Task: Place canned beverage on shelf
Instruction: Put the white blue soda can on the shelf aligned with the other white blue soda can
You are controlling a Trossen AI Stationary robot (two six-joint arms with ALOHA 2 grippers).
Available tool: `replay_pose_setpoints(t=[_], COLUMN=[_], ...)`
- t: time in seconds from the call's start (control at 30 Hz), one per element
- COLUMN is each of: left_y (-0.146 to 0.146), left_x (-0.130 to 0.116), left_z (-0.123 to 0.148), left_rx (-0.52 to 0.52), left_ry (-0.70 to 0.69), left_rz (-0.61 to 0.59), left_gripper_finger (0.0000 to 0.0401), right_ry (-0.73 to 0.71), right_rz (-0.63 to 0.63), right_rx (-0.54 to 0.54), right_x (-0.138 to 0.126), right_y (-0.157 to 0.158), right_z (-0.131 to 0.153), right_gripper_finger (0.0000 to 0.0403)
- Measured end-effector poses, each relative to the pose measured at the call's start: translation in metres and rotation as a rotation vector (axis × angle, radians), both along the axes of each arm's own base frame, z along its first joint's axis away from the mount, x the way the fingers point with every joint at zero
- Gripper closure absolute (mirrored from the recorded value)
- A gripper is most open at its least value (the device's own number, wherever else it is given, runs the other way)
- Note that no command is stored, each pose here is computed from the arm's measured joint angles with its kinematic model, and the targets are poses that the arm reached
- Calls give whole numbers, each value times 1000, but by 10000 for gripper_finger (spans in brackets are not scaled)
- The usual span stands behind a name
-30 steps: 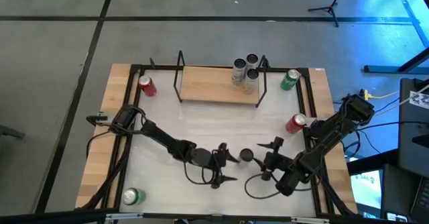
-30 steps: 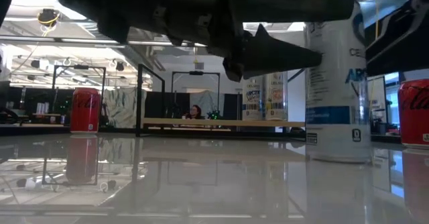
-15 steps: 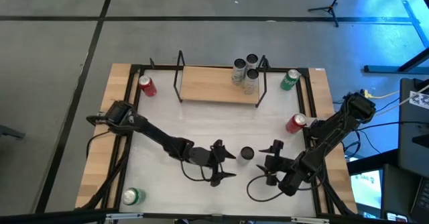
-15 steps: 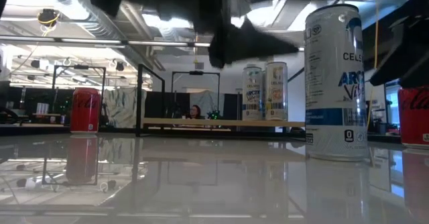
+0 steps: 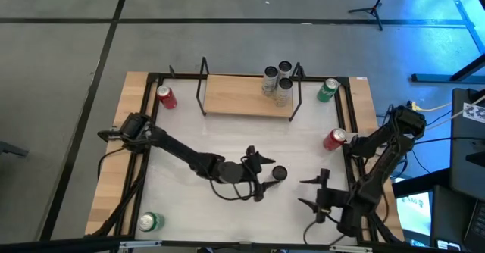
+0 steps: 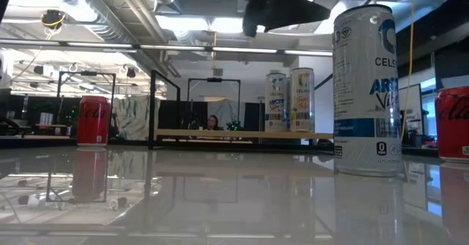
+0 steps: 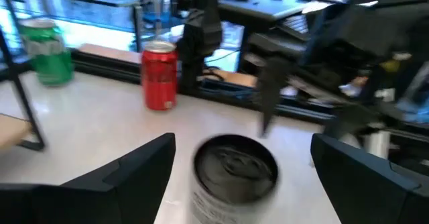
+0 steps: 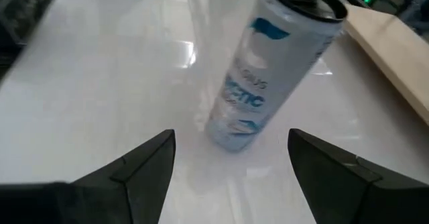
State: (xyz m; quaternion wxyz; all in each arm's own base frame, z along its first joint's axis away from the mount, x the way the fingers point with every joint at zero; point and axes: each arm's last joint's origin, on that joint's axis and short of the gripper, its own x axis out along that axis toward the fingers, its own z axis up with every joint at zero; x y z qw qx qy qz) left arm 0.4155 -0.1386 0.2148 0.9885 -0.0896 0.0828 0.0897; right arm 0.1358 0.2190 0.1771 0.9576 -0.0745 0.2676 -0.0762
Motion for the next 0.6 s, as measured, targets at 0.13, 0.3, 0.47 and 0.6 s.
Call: replay_pose_setpoints(t=[0.13, 0.3, 0.47, 0.6], left_y=[-1, 2, 2, 0], left_x=[9, 13, 17, 21], left_z=[13, 18, 10, -5], left_rx=[63, 45, 22, 30], left_ry=[52, 56, 50, 71], left_rz=[83, 53, 59, 68], left_gripper_finger=[62, 62, 62, 62], right_ry=[-16, -63, -60, -65], right_rz=[35, 36, 32, 29], right_rx=[10, -39, -53, -61], right_x=[-10, -15, -13, -13], right_y=[8, 13, 15, 15], right_z=[-2, -9, -14, -15], right_gripper_finger=[117, 117, 117, 117])
